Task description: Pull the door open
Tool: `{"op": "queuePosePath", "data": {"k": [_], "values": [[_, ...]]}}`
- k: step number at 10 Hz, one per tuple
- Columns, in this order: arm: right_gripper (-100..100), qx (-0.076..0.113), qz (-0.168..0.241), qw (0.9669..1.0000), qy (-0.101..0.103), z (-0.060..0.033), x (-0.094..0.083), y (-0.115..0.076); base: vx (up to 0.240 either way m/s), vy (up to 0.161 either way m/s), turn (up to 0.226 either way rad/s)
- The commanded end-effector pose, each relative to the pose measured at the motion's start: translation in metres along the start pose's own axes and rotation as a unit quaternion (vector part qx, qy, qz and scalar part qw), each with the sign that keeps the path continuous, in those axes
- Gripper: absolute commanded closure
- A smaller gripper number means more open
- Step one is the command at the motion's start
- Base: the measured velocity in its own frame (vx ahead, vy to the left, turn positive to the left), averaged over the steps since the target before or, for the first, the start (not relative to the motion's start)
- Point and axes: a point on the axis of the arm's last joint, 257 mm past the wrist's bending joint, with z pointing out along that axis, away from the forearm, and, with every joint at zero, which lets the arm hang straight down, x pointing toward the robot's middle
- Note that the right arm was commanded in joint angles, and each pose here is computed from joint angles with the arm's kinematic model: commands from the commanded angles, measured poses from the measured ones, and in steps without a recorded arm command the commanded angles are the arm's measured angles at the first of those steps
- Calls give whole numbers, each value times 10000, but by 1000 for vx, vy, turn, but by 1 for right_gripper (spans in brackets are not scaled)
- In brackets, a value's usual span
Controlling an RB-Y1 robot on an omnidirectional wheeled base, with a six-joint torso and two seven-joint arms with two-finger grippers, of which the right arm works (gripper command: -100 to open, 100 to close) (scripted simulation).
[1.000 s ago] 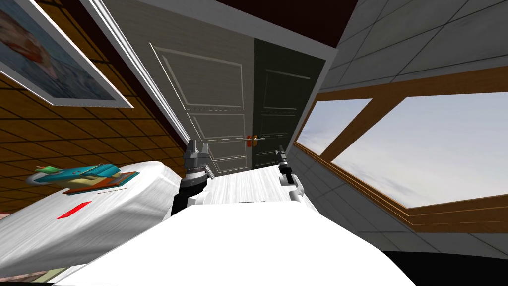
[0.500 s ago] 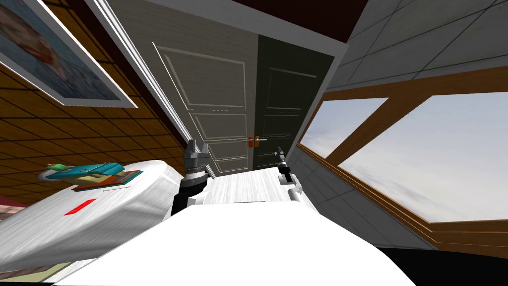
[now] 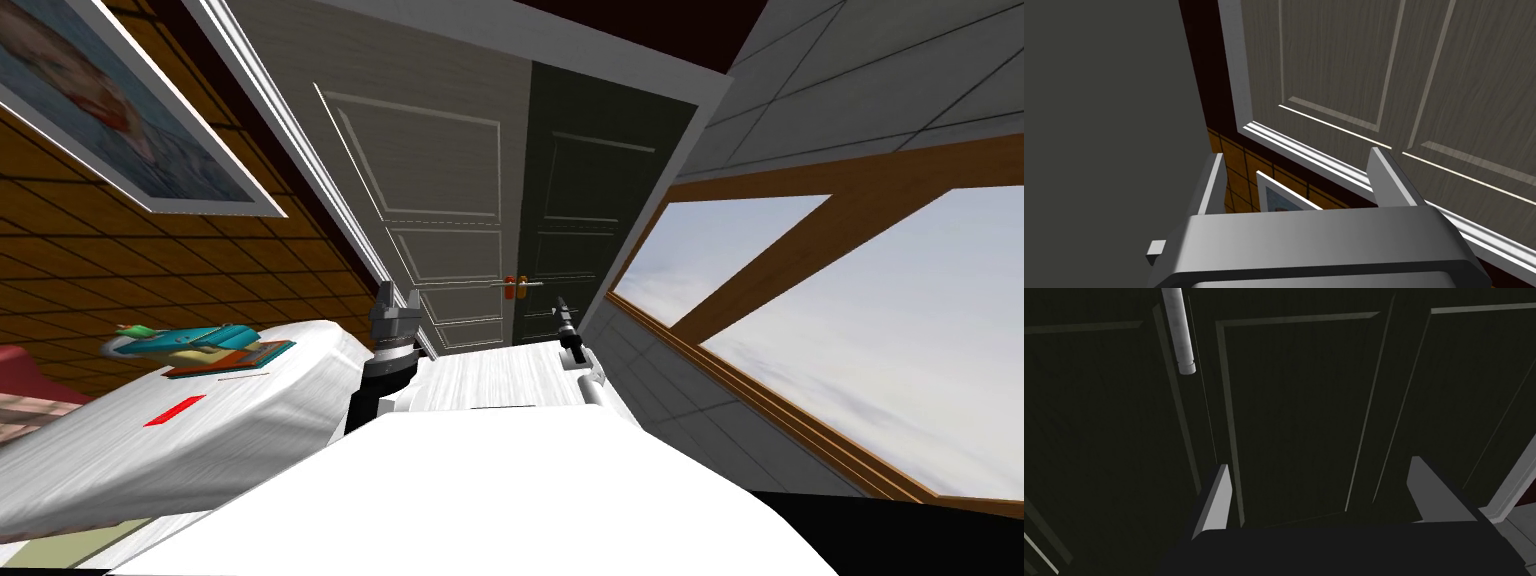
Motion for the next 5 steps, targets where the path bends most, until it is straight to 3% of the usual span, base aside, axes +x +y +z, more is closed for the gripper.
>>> {"op": "queuePosePath", "data": {"k": [1, 5], "values": [[-100, 149, 18, 9999, -9, 23, -23, -125, 58, -9, 90], [-100, 565, 78, 9984, -35, 106, -48, -460, 97, -12, 105]]}}
